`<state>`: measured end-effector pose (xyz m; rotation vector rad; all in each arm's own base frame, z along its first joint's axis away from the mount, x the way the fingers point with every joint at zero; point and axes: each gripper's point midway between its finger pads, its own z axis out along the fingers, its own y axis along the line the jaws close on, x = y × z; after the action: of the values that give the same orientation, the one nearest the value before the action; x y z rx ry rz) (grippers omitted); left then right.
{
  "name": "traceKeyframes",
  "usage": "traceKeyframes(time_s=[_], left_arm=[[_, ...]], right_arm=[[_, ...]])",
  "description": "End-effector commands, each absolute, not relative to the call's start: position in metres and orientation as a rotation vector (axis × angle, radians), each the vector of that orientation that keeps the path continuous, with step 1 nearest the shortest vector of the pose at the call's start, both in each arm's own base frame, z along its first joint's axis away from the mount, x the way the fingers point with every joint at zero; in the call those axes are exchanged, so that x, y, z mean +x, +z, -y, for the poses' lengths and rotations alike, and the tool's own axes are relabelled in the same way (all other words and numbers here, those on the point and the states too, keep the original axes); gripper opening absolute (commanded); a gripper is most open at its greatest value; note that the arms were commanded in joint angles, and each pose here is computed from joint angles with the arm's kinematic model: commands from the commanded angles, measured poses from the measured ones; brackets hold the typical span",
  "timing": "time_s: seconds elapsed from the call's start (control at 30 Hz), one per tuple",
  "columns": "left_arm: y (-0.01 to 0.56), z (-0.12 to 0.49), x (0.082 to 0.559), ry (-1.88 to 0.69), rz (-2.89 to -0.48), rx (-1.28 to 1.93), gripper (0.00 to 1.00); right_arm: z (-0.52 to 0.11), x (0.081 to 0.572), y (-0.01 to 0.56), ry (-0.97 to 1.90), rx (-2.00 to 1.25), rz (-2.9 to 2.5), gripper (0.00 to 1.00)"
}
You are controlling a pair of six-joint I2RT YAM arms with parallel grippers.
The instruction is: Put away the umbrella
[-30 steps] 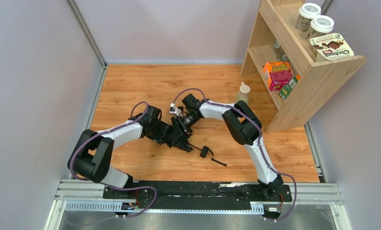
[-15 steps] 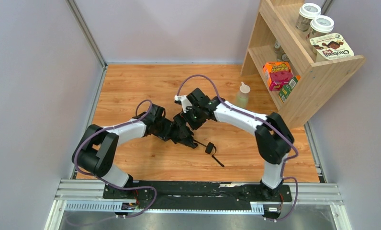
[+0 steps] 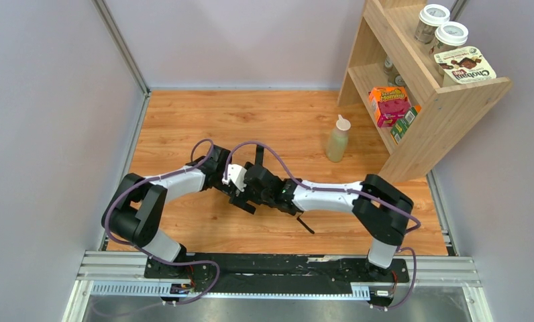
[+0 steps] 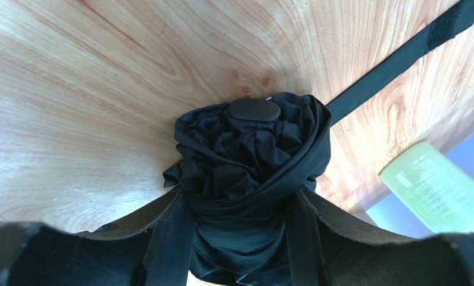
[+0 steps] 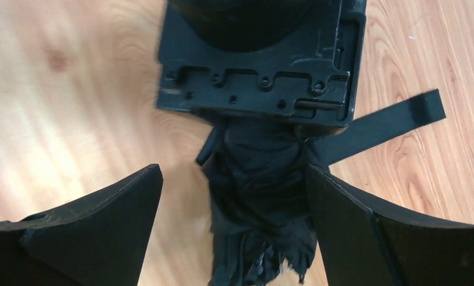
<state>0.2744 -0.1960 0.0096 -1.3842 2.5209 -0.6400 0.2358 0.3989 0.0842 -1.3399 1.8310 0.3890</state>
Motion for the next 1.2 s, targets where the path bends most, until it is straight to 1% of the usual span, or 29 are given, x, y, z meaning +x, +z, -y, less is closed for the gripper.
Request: traceKeyframes(time_s=[0.0,0.1,0.17,0.23,0.27,0.33,0.37,0.47,0.57,0.67,0.73,0.83,0.87,0.9,1.03,1.17], left_arm=[[-0.077,0.1,0.141,0.253,-2.837,-1.403,0.37],[-0.078,0.102,0.141,0.232,-2.835,-1.417,0.37],[-0.078,0.102,0.139,0.214,-2.836,-1.43,0.37],[-0.077,0.104,0.141,0.184,-2.831,-1.443,0.37],[-0.077,0.105,0.142,0.177,-2.829,-1.448,0.37],[-0.077,0.107,0.142,0.144,-2.834,-1.458,0.37],[-0.077,0.108,0.144,0.124,-2.83,-1.459,0.37],[-0.076,0.115,0.145,0.064,-2.844,-1.466,0.39],[-0.073,0.122,0.151,0.009,-2.852,-1.454,0.41],[-0.068,0.127,0.162,-0.055,-2.834,-1.426,0.46],[-0.063,0.129,0.171,-0.089,-2.823,-1.396,0.48],[-0.058,0.128,0.177,-0.111,-2.814,-1.388,0.52],[-0.055,0.129,0.182,-0.134,-2.809,-1.379,0.56],[-0.053,0.125,0.182,-0.123,-2.81,-1.375,0.62],[-0.035,0.123,0.209,-0.26,-2.718,-1.285,0.75],[-0.02,0.118,0.223,-0.323,-2.651,-1.276,0.77]], right_arm=[[-0.405,0.275,0.072,0.229,-1.278,-1.769,0.92],[-0.4,0.282,0.048,0.162,-1.255,-1.831,0.85],[-0.392,0.284,0.031,0.12,-1.242,-1.876,0.84],[-0.383,0.282,0.014,0.093,-1.241,-1.937,0.78],[-0.378,0.28,0.007,0.092,-1.233,-1.966,0.74],[-0.369,0.273,-0.007,0.101,-1.223,-2.031,0.59],[-0.366,0.269,-0.015,0.118,-1.228,-2.062,0.55],[-0.351,0.253,-0.045,0.116,-1.255,-2.189,0.37],[-0.339,0.235,-0.072,0.129,-1.271,-2.308,0.26],[-0.333,0.214,-0.093,0.203,-1.296,-2.412,0.14],[-0.33,0.202,-0.103,0.247,-1.329,-2.453,0.11],[-0.337,0.186,-0.106,0.4,-1.306,-2.529,0.04],[-0.34,0.182,-0.107,0.46,-1.302,-2.555,0.03],[-0.342,0.176,-0.108,0.531,-1.298,-2.588,0.02],[-0.348,0.161,-0.107,0.81,-1.232,-2.687,0.0],[-0.354,0.153,-0.097,1.071,-1.136,-2.737,0.0]])
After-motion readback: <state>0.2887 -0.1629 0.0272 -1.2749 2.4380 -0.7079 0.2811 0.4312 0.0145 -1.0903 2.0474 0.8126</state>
